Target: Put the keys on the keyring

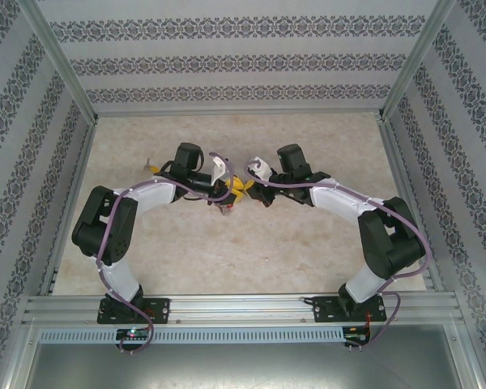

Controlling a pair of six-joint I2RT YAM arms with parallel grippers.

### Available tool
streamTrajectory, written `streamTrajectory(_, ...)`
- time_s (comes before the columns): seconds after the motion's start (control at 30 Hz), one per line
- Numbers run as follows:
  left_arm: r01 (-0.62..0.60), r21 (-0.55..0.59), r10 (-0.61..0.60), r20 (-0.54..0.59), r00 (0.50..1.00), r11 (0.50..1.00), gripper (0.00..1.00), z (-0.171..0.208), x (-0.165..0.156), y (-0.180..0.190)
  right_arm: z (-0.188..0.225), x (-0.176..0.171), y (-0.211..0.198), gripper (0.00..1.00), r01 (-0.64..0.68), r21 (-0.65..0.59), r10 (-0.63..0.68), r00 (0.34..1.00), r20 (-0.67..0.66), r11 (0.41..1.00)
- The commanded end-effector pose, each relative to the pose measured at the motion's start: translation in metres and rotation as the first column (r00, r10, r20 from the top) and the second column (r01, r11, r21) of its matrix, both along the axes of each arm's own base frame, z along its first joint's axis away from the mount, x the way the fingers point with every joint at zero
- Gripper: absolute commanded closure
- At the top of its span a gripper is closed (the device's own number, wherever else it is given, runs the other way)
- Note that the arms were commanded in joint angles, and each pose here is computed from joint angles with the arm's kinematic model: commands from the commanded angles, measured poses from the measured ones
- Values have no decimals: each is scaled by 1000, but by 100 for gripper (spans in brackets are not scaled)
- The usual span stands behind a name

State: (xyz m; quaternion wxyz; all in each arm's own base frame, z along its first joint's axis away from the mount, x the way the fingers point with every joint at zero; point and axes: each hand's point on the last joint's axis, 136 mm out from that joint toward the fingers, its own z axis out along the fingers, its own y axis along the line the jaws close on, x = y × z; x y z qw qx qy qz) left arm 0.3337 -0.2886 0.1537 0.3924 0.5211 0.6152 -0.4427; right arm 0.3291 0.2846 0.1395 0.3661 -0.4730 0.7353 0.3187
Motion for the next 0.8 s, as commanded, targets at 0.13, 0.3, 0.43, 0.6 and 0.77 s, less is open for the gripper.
streamTrajectory(0.13,52,29,-52,-1,999,998,64,-14,-12,-2,40,-8,3,100,-84,108,69,988,138,991)
streamTrajectory(0.3,12,42,-13,10,1000,999,63,-17,2,-4,41,-13,3,100,-101,114,83,985,151,988)
streamTrajectory(0.43,-9,47,8,29,1000,999,63,-17,8,-4,40,-13,3,100,-100,115,82,985,152,988)
streamTrajectory(0.6,13,24,-14,36,999,1000,68,-10,8,-10,40,-12,4,100,-106,121,87,984,154,987)
streamTrajectory(0.77,17,14,-17,25,1000,1000,71,-8,5,-10,38,-11,4,100,-105,113,87,984,157,988)
